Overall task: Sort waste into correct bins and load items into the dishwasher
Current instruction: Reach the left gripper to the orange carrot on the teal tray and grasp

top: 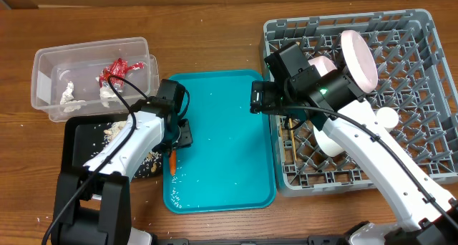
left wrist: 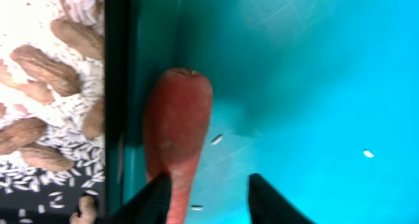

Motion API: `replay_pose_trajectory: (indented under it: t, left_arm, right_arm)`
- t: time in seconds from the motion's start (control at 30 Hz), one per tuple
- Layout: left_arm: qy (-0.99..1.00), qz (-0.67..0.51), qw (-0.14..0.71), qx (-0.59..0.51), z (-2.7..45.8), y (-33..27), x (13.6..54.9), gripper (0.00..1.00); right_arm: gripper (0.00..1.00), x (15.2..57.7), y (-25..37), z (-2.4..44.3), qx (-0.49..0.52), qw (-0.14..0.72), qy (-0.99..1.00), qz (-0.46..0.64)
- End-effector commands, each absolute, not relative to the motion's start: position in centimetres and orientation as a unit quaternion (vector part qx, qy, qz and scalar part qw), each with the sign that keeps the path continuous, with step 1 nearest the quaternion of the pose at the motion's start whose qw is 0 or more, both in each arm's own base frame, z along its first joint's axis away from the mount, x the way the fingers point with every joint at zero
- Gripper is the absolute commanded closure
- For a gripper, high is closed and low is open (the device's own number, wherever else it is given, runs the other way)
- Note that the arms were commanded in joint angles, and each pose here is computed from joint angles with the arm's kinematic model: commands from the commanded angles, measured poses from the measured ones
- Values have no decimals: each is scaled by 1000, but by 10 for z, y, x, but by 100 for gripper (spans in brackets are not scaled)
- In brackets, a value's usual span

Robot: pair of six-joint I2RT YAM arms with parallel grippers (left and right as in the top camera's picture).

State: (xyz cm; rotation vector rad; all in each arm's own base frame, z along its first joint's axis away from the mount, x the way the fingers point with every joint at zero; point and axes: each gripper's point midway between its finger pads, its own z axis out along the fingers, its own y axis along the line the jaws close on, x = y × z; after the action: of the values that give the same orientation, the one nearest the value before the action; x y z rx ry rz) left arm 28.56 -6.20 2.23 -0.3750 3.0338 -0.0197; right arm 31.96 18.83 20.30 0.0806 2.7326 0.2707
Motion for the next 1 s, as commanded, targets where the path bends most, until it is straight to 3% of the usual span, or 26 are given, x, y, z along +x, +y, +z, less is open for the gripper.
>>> replay_pose_trajectory:
  t: [0.0, 0.23, 0.43, 0.57, 0.67, 0.8, 0.97]
  left_arm:
    - [992, -2, 15, -123, -9, -62, 279, 56]
    - [992, 10, 16, -124, -12, -58, 276, 63]
    - [991, 46, 35, -124, -11, -45, 282, 63]
    - [990, 47, 40, -125, -11, -44, 284, 77]
    - [992, 20, 26, -124, -11, -54, 280, 96]
    - [992, 49, 32, -116, 8, -44, 290, 96]
    - [992, 54, 39, -106, 69, -45, 311, 96]
  right_arm:
    - [0, 320, 190, 208, 22, 203, 974, 101]
    - [0, 321, 191, 208, 22, 204, 973, 102]
    - [0, 321, 191, 208, 22, 204, 973, 102]
    - [0, 320, 190, 207, 22, 203, 974, 101]
    - [0, 320, 190, 207, 22, 203, 974, 101]
    - [0, 320, 190, 207, 22, 203, 974, 101]
    - [0, 321, 191, 208, 22, 205, 973, 102]
